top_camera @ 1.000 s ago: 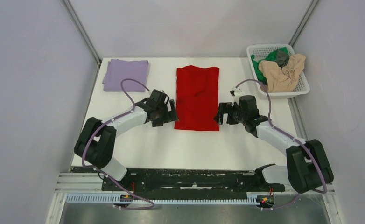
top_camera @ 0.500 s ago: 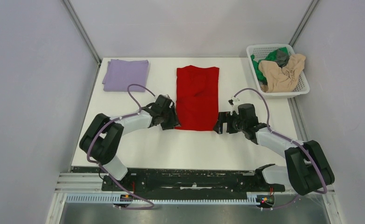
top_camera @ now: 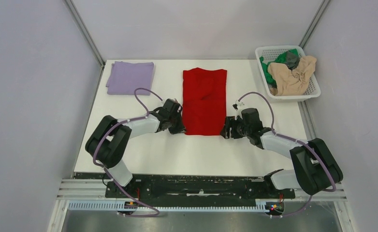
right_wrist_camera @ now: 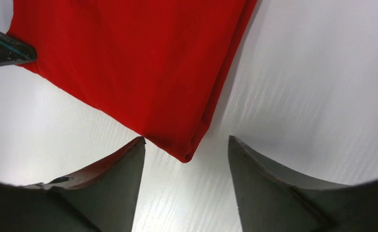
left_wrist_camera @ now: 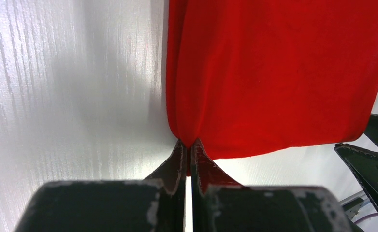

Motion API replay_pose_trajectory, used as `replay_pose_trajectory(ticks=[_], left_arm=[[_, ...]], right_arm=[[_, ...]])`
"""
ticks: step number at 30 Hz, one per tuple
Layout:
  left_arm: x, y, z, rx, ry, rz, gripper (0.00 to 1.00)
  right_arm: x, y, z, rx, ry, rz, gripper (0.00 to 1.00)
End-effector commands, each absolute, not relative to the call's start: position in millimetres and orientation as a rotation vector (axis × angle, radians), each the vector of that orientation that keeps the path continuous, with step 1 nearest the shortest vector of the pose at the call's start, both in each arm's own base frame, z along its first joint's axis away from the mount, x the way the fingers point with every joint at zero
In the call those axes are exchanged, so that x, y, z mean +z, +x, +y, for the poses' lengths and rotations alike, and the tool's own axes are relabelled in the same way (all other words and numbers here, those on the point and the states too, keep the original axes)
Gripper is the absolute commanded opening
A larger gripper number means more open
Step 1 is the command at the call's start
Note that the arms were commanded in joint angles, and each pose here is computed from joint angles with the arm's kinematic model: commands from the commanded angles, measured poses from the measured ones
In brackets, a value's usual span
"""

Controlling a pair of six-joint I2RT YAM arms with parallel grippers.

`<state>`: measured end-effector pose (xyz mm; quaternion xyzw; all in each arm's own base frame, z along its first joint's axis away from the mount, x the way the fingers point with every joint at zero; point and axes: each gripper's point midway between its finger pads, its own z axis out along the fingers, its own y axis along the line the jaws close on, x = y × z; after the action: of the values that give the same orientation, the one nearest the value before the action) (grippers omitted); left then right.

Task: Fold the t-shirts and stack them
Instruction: Grab one side of the 2/3 rectangular tshirt with both arms, then fold the long partially folded tshirt into a neat square

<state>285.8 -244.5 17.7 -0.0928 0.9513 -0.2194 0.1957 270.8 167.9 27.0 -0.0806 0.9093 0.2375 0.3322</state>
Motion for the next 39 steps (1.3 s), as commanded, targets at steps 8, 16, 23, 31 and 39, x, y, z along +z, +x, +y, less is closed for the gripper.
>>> replay_pose_trajectory(ticks=[8, 16, 23, 31, 39], left_arm=[[0, 267, -234, -0.538, -0.304, 2.725, 0.02], [23, 232, -227, -0.503, -0.247, 2.690, 0.02], [64, 159, -203, -0.425, -0.191, 2.636, 0.02], [164, 154, -218, -0.771, -0.120, 2.345, 0.02], [199, 201, -197, -0.537, -0.225, 2.199, 0.02]], right_arm=[[9, 262, 178, 0.625, -0.196, 2.425, 0.25], [16, 215, 182, 0.704, -0.307, 2.463, 0.00], [45, 148, 179, 0.856, -0.520, 2.436, 0.00], [125, 153, 194, 0.951, -0.635, 2.188, 0.00], [192, 221, 203, 0.830, -0.440, 1.996, 0.00]])
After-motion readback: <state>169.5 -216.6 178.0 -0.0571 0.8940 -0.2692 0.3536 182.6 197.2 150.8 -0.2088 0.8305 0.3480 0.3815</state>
